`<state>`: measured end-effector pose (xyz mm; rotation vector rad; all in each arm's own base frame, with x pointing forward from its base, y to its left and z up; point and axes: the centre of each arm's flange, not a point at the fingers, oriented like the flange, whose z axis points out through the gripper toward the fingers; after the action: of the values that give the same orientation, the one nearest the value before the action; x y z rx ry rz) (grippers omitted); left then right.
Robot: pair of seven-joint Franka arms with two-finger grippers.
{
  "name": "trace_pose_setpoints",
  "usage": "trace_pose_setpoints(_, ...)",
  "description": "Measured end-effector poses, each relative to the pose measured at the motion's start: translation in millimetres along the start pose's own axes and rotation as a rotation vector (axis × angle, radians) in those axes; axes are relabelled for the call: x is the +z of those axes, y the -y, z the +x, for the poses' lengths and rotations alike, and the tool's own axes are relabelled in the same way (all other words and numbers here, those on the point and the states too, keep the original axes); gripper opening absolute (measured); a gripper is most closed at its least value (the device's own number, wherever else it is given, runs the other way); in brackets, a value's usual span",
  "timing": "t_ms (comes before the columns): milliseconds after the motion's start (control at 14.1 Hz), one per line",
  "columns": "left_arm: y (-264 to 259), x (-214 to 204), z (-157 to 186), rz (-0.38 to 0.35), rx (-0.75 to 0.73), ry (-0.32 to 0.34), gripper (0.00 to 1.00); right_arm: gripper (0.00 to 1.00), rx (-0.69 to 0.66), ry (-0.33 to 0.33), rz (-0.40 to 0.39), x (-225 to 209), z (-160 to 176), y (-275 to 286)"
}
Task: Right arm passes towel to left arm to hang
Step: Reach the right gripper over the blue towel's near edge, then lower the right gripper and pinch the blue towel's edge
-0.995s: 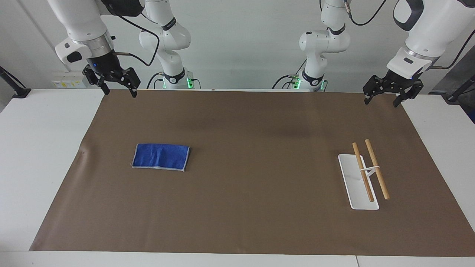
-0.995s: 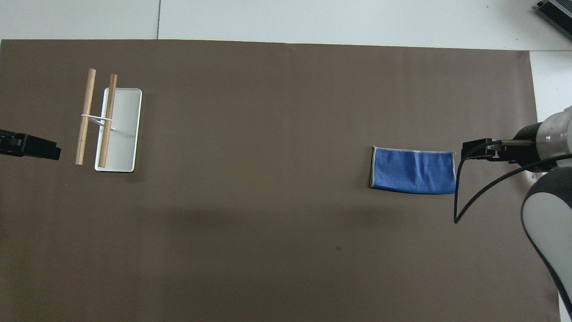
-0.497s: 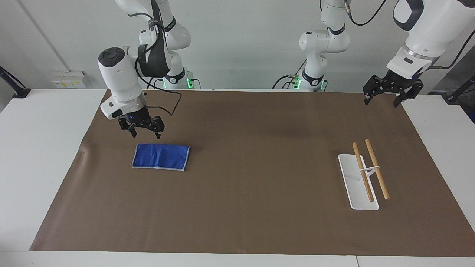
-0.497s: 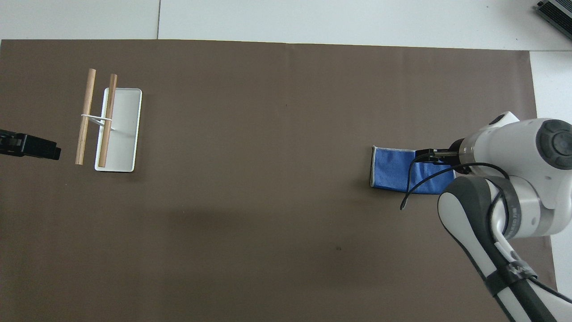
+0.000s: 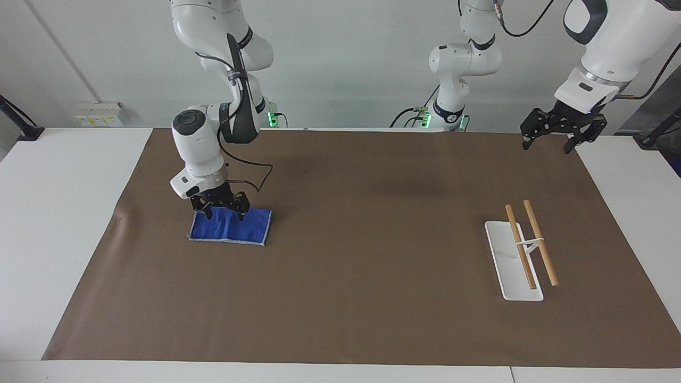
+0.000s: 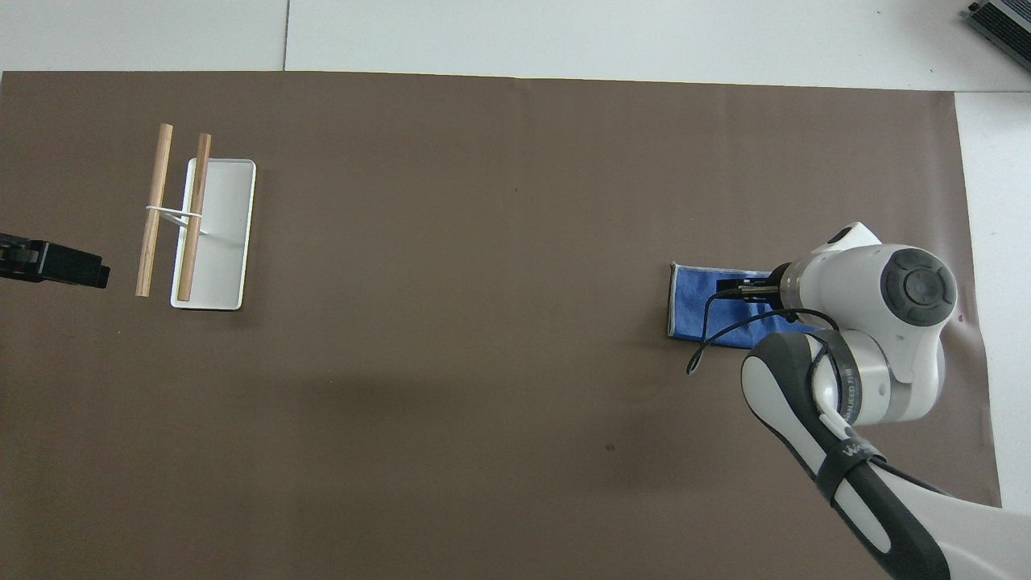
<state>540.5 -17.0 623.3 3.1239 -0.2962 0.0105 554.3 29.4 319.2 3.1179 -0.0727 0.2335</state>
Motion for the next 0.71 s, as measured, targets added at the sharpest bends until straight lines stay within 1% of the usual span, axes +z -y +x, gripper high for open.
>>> trace_pose_setpoints(213,0.0,0.0,0.0,0.000,0.000,0.000,1.00,1.00,-0.004,-0.013,-0.001,18.9,0.1,1.8)
trace_pose_setpoints(355,0.0,0.0,0.0,0.000,0.000,0.000,1.00,1.00,-0.018,-0.008,-0.003,33.8,-2.2,9.0)
trace_pose_setpoints(711,0.0,0.0,0.0,0.000,0.000,0.000,1.00,1.00,-0.035,-0.001,-0.003,38.2,-3.1,11.8)
